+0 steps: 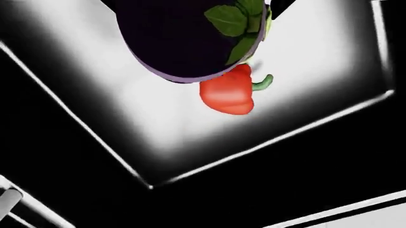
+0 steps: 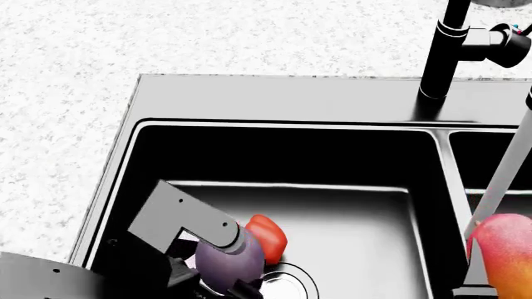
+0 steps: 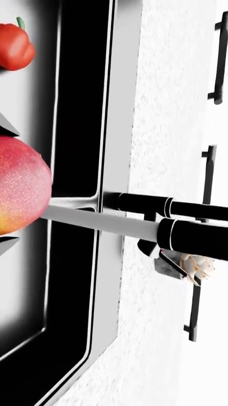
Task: Pick the eggplants and mangos from the sink and place them in one bowl. Place the bell pepper in the other bowl. Then turn off the sink faucet.
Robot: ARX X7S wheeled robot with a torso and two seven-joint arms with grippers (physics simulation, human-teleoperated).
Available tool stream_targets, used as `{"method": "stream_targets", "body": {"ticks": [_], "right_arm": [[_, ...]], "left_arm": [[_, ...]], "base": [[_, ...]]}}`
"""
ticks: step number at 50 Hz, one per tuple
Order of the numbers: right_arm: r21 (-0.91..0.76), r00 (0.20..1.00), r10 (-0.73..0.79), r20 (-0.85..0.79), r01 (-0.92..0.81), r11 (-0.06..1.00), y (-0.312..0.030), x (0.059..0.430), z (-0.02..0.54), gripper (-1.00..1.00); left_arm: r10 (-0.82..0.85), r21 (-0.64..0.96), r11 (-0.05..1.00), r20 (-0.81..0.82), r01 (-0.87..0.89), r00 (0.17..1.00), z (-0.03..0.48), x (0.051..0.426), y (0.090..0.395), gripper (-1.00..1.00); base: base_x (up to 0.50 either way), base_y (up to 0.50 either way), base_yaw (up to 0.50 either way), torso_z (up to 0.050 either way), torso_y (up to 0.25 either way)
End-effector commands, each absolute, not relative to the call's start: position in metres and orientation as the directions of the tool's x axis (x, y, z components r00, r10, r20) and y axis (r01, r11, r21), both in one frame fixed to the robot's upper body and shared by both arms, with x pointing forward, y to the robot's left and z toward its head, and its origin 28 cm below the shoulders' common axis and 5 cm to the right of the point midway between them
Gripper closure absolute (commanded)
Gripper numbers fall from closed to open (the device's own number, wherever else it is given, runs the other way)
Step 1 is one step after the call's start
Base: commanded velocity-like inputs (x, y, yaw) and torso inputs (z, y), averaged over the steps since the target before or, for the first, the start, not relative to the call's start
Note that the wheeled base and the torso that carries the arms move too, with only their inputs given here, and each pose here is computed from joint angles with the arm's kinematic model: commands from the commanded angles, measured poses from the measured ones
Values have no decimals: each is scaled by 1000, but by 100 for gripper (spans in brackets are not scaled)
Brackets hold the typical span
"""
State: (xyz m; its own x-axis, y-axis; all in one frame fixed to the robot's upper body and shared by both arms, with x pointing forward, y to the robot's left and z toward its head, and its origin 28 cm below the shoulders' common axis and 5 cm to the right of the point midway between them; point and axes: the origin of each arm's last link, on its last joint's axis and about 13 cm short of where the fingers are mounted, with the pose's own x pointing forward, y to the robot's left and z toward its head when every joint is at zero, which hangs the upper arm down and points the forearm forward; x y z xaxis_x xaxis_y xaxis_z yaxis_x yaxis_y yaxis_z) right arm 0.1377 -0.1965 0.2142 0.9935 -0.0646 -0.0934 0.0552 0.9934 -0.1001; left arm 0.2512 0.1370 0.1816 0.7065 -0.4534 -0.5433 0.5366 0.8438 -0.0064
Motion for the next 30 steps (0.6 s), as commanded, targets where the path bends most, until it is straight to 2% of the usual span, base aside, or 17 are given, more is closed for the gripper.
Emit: {"method": "stream_targets", "body": {"ticks": [1,5,6,10,18,30], "right_arm": [[-92,996,-64,-55,59,994,-193,143,212,100],[-88,997,-64,-47,59,994,-192,145,208,100],[-87,998,-36,-45,32,996,-188,145,207,100],[-87,998,-31,-47,27,996,-187,145,206,100],[-86,998,-15,-54,10,996,-184,151,206,100],[-92,999,-10,-49,5,996,-182,149,205,100]], "left_arm": [[-596,62,774,-264,630,758,217,241,159,100],[-569,56,808,-185,586,801,227,241,167,100],[-418,163,889,-93,428,904,223,225,187,100],[-443,108,888,-57,446,895,231,212,190,100],[-396,163,910,63,382,916,244,205,191,100],[-256,251,939,53,236,965,232,209,205,100]], "base": [[0,0,0,0,0],[0,0,0,0,0],[0,0,0,0,0],[0,0,0,0,0],[0,0,0,0,0],[0,0,0,0,0]]}}
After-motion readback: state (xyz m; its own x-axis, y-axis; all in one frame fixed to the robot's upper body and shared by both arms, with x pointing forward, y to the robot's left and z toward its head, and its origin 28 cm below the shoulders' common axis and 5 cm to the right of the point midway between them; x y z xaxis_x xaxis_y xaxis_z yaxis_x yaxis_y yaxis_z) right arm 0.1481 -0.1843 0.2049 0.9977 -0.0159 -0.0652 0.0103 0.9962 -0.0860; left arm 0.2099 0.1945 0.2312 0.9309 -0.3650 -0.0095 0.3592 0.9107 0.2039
